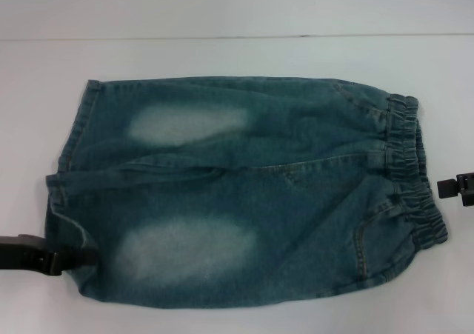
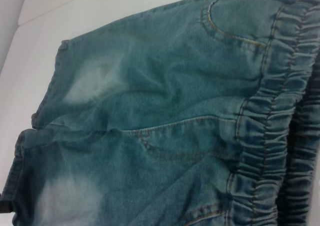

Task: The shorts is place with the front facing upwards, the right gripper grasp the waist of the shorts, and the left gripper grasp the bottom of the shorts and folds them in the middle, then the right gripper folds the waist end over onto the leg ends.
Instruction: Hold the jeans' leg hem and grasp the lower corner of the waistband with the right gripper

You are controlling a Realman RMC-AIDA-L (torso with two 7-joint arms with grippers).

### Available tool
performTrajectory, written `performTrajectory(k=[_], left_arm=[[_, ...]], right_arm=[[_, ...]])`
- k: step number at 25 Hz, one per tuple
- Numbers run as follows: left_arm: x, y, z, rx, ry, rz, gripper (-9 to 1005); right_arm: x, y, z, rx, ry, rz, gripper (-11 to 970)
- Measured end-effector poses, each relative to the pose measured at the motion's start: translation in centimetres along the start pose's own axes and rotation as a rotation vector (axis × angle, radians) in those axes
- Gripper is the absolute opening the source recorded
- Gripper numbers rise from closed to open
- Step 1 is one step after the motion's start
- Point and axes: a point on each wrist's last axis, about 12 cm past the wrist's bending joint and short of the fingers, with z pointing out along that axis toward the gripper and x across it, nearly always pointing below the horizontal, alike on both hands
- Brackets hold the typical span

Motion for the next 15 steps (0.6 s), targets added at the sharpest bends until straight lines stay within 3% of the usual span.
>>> performTrajectory(k=[15], left_arm=[[-0.3, -0.2, 0.0, 0.009, 0.005, 0.01, 26]], right_arm=[[0.4, -0.5, 1.4, 0.014, 0.015, 0.005, 931]])
